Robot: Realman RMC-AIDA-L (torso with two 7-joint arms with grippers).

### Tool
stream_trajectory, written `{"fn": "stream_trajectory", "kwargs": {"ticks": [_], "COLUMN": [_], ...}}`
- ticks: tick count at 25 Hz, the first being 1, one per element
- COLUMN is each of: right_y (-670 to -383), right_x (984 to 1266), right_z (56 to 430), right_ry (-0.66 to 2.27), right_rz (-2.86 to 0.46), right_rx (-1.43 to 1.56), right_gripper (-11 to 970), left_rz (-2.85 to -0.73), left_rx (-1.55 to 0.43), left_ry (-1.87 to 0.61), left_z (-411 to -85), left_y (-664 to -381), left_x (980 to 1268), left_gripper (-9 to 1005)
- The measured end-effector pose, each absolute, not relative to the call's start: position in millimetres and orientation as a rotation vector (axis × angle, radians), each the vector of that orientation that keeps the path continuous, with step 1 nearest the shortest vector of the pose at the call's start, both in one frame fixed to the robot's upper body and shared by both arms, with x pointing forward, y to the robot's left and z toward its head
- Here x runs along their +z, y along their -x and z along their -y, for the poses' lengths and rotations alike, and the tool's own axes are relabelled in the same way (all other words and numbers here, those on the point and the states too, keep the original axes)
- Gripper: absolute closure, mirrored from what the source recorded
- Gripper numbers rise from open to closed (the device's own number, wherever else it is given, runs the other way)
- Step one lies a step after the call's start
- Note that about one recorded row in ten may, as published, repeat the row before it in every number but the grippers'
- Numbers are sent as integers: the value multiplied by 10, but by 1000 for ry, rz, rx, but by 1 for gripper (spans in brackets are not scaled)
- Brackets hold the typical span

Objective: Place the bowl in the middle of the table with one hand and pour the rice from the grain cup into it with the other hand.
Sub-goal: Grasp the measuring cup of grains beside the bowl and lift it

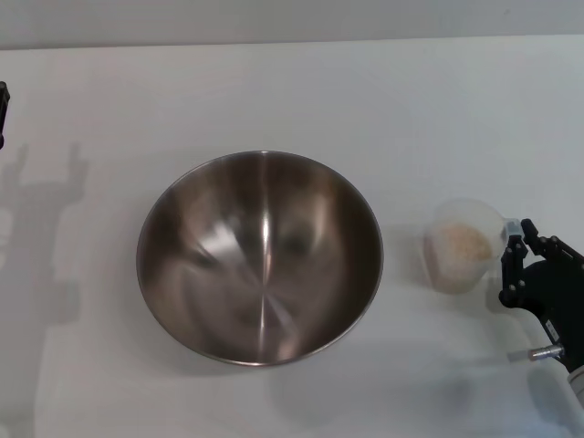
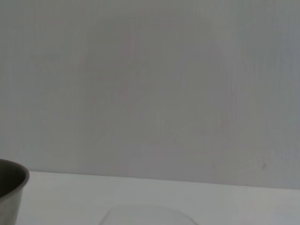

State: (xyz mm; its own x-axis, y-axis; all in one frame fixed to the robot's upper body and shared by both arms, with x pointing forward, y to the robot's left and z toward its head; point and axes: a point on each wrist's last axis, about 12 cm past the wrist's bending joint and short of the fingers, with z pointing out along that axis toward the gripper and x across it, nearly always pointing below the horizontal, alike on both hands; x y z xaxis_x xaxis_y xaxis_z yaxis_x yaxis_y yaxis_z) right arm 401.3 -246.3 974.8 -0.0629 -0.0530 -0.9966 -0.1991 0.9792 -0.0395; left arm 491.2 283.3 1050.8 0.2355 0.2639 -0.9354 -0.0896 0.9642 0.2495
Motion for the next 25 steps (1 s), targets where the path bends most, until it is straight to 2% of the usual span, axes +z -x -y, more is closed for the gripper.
{"fn": "stream_trajectory", "kwargs": {"ticks": [3, 9, 14, 25], "right_y": [-4017, -4020, -4006, -3910], "right_x": [9750, 9752, 9791, 10143], "right_z": [2465, 2476, 2492, 2608], "right_ry": [194, 186, 177, 203], "right_rz": [-1632, -1631, -1595, -1274], "right_rx": [119, 111, 104, 37], "right_gripper": [810, 958, 954, 947], "left_rz": [-1313, -1322, -1328, -1345], "left_rx": [242, 248, 246, 240], "left_ry": [-155, -153, -161, -180], "left_z": [-2827, -2842, -2835, -2822], "left_y": [-4912, -4895, -4888, -4869], "left_x": [10507, 10485, 10469, 10421], "left_gripper": [270, 268, 267, 264]}}
